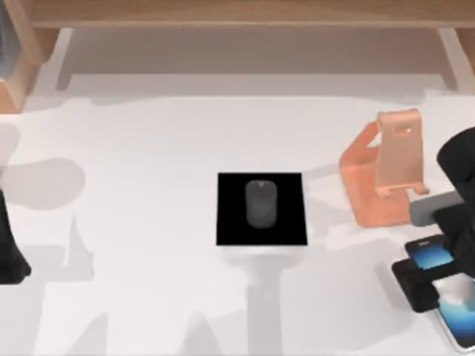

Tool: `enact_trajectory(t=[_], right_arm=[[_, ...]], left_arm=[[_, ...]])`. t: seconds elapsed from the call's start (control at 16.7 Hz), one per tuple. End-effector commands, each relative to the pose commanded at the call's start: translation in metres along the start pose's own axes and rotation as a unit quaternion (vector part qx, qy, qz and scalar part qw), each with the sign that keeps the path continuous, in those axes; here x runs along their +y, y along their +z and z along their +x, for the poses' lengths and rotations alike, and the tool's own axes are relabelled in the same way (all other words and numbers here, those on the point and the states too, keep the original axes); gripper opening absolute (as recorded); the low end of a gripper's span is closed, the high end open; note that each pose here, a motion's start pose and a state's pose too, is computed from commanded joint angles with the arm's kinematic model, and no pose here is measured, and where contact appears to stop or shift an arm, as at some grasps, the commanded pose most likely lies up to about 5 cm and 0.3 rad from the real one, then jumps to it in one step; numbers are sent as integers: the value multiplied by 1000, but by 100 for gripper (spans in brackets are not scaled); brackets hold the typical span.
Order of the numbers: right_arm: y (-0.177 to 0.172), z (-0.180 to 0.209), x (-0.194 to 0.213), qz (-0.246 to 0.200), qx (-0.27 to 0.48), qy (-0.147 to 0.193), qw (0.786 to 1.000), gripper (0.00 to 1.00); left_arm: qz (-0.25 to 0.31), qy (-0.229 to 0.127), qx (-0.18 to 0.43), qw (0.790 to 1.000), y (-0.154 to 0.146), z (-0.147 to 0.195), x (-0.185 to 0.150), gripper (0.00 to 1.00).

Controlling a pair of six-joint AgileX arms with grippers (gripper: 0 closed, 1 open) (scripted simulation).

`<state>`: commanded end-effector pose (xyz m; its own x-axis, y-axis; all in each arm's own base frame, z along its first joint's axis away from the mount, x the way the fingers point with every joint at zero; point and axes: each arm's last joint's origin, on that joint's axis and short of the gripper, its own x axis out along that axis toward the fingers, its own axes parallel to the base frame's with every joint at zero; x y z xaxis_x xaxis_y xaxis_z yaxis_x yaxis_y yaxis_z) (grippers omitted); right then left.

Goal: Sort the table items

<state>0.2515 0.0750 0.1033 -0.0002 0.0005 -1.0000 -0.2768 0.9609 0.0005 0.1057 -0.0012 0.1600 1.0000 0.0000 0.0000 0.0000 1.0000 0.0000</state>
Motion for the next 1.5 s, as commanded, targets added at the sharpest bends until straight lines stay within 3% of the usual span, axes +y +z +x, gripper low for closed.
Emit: enact_trajectory(t=[0.66,1.02,1.5], right_arm=[[-7,-13,0,0,6,1,1000,0],[-20,-32,-12,28,59,11,998,0],[-5,-41,1,-2,3,0,1000,0]], left_arm=[[0,0,0,1000,0,0,0,100],[0,0,0,1000,0,0,0,100],[0,0,0,1000,0,0,0,100]])
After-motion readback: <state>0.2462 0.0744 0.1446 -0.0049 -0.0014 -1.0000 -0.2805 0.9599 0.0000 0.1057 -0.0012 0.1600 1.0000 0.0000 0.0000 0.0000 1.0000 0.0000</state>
